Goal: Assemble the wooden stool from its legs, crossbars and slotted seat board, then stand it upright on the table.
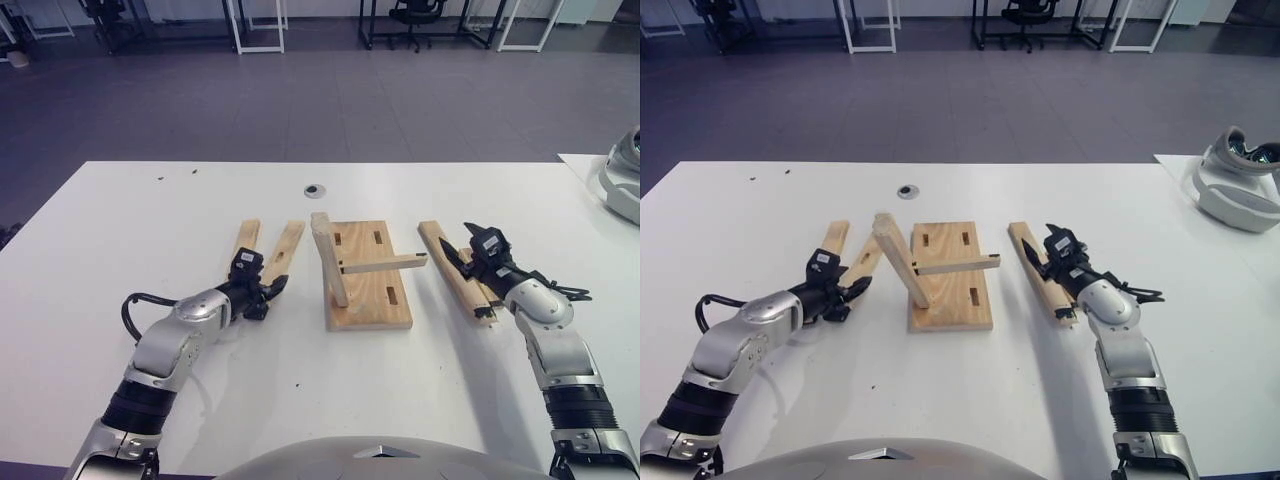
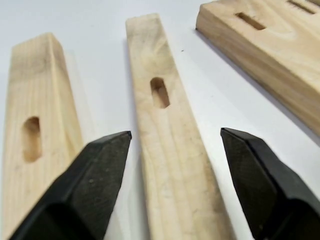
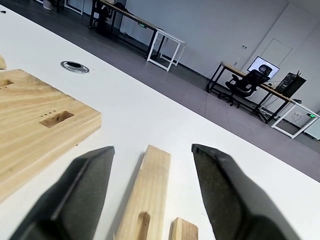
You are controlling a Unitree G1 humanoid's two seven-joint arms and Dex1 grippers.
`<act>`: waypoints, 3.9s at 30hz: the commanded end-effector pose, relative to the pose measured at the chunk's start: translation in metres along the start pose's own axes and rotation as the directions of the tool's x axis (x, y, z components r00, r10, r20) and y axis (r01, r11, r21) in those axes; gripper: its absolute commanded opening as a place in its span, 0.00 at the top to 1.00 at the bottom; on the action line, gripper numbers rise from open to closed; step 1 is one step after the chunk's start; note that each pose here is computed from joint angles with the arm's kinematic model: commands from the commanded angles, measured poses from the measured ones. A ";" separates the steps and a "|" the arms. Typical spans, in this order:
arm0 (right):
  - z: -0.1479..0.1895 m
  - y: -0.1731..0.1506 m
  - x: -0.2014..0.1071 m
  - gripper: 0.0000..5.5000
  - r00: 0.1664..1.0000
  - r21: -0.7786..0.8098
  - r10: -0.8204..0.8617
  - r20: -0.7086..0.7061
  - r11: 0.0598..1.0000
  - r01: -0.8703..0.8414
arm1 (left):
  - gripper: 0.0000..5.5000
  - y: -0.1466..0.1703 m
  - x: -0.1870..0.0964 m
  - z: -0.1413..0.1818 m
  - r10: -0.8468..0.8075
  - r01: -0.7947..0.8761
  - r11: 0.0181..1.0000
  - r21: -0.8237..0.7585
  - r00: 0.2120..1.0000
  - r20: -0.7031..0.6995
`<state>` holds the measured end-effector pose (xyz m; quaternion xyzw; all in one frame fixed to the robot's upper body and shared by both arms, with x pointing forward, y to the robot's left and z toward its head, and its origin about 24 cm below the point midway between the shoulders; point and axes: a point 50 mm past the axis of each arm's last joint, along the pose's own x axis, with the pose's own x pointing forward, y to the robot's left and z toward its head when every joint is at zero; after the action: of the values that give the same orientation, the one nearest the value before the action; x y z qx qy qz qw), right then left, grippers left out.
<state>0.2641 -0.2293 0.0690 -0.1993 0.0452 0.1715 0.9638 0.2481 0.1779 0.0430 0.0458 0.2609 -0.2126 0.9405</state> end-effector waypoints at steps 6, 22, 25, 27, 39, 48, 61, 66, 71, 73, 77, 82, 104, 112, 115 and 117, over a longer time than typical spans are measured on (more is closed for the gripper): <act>0.000 0.007 0.004 0.47 0.999 0.001 0.031 -0.008 1.000 -0.031 | 0.49 -0.014 -0.002 -0.019 -0.051 0.053 0.998 0.020 0.994 -0.096; 0.204 -0.034 0.057 0.47 0.693 0.551 0.082 0.716 0.543 -0.633 | 0.62 -0.041 -0.027 0.171 -0.406 0.134 0.892 0.431 0.655 0.637; 0.220 -0.027 0.060 0.47 0.656 0.566 0.074 0.751 0.438 -0.698 | 0.62 -0.051 -0.027 0.178 -0.472 0.140 0.854 0.501 0.613 0.634; 0.223 -0.025 0.059 0.51 0.643 0.568 0.074 0.762 0.402 -0.719 | 0.62 -0.056 -0.025 0.177 -0.501 0.140 0.831 0.539 0.608 0.615; 0.202 -0.026 0.044 0.79 0.666 0.612 0.102 0.739 0.315 -0.726 | 0.62 -0.048 -0.026 0.179 -0.529 0.084 0.780 0.620 0.618 0.582; 0.069 -0.047 -0.056 0.82 0.897 0.923 -0.361 0.254 0.368 -0.113 | 0.31 -0.007 -0.016 0.105 -0.199 -0.026 0.921 0.390 0.828 0.525; 0.043 -0.012 -0.074 0.82 0.948 0.943 -0.317 -0.002 0.313 0.107 | 0.28 -0.031 -0.023 0.059 -0.027 -0.074 0.977 0.199 0.887 0.461; 0.052 -0.020 -0.077 0.82 0.945 0.940 -0.327 0.020 0.327 0.093 | 0.28 -0.036 -0.025 0.060 -0.036 -0.065 0.978 0.200 0.886 0.462; 0.050 -0.011 -0.073 0.82 0.961 0.888 -0.271 -0.053 0.427 0.169 | 0.28 -0.041 -0.026 0.061 -0.044 -0.058 0.978 0.201 0.883 0.467; 0.049 -0.011 -0.069 0.82 0.958 0.818 -0.265 -0.113 0.522 0.241 | 0.28 -0.042 -0.027 0.065 -0.045 -0.060 0.978 0.202 0.876 0.480; 0.074 -0.015 -0.058 0.81 0.937 0.657 -0.305 -0.169 0.674 0.338 | 0.28 -0.050 -0.035 0.075 -0.090 -0.015 0.982 0.190 0.841 0.534; 0.084 0.013 -0.049 0.81 0.963 0.498 -0.198 -0.183 0.826 0.264 | 0.28 -0.061 -0.036 0.073 -0.124 0.030 0.983 0.184 0.840 0.528; 0.063 0.013 -0.054 0.59 0.986 0.543 -0.149 -0.073 0.823 0.165 | 0.28 -0.068 -0.035 0.073 -0.133 0.044 0.983 0.179 0.841 0.524; 0.083 0.004 -0.054 0.59 0.975 0.503 -0.210 0.072 0.852 0.146 | 0.28 -0.071 -0.032 0.073 -0.142 0.054 0.982 0.180 0.843 0.520; 0.082 0.003 -0.053 0.59 0.972 0.509 -0.221 0.079 0.847 0.151 | 0.28 -0.072 -0.032 0.073 -0.141 0.055 0.983 0.178 0.843 0.519; 0.083 0.004 -0.053 0.59 0.966 0.548 -0.231 0.112 0.826 0.134 | 0.28 -0.072 -0.032 0.072 -0.141 0.056 0.983 0.177 0.844 0.518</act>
<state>0.2137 -0.2093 0.1503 0.0711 0.0023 0.0737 0.9947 0.2253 0.1110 0.1255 0.0431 -0.0335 -0.2871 0.9564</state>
